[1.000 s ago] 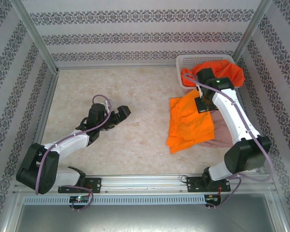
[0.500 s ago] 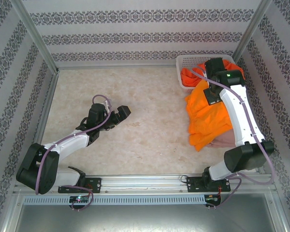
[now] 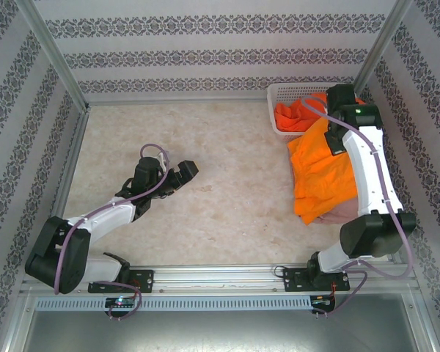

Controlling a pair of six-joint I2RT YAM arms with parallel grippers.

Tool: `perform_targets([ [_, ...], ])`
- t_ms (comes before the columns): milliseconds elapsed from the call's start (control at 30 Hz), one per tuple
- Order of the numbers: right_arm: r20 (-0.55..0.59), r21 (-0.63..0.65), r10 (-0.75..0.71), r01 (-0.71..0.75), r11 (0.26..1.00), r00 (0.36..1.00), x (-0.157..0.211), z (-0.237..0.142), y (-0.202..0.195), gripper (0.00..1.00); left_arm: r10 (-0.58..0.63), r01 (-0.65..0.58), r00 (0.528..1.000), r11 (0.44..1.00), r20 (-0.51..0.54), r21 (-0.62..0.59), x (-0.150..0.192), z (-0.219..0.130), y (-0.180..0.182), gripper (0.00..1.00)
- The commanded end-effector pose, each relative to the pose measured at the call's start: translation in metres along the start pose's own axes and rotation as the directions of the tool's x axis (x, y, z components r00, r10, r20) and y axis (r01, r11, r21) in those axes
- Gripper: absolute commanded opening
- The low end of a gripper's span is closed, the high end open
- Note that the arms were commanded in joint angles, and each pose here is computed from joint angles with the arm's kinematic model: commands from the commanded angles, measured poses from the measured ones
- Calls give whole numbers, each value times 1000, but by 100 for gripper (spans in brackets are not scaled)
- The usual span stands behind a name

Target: Fold and stack the shorts

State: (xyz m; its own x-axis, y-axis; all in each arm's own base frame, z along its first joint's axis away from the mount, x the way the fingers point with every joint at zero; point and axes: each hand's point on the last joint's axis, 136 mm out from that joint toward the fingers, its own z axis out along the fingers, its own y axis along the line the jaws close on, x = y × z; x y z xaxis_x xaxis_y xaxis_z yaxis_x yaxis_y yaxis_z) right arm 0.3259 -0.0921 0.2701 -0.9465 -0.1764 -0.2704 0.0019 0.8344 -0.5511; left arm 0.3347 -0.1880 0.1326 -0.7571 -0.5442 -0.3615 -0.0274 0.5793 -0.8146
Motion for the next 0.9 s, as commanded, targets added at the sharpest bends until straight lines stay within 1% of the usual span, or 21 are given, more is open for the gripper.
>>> perform_targets([
  [0,-19,109,-16,17,994,1000,0,21,-18,0,-6,6,1000,1000,7,22,-2,1,1,100],
  [100,-55,165,-20,29,986,998,6,41,-27,0,-7,7,1000,1000,4,26,-2,2,1,100],
  [167,-82,193,10,6,981,997,8,54,-35,0,-9,9,1000,1000,-1,30,-2,4,0,100],
  [233,-113,251,31,-2,968,993,10,66,-47,0,-11,12,1000,999,-4,35,-2,5,-1,100],
  [267,-133,290,43,-3,957,990,11,72,-56,4,-12,12,1000,999,-4,38,-2,5,-2,100],
  [300,-148,326,62,-10,945,987,11,78,-64,14,-13,13,1000,999,-5,41,-2,4,-3,100],
  [367,-155,375,130,-63,925,979,9,82,-79,44,-11,11,1000,999,-2,45,-3,3,-5,100],
  [400,-144,378,173,-107,920,974,6,80,-84,58,-9,9,1000,999,3,44,-4,2,-5,100],
  [433,-128,367,211,-151,918,969,3,77,-86,68,-5,5,1000,999,6,48,-4,1,-6,100],
  [467,-100,331,257,-212,920,961,-2,72,-85,76,-1,0,1000,999,15,49,-6,-1,-7,100],
  [533,-31,189,354,-342,920,935,-17,58,-74,83,9,-10,1000,999,26,44,-7,-5,-7,100],
  [600,40,-10,438,-438,899,898,-38,40,-53,89,21,-22,999,999,39,36,-8,-9,-7,100],
  [700,127,-271,504,-459,846,854,-77,15,-14,97,26,-27,998,999,48,31,-10,-12,-6,100],
  [767,159,-383,524,-436,814,837,-102,4,10,98,28,-29,999,999,46,28,-9,-14,-6,100],
  [800,166,-423,523,-419,803,836,-114,2,23,98,30,-31,999,999,44,25,-9,-15,-5,100],
  [867,169,-432,508,-400,808,844,-133,6,40,98,30,-31,999,999,42,18,-8,-16,-3,100],
])
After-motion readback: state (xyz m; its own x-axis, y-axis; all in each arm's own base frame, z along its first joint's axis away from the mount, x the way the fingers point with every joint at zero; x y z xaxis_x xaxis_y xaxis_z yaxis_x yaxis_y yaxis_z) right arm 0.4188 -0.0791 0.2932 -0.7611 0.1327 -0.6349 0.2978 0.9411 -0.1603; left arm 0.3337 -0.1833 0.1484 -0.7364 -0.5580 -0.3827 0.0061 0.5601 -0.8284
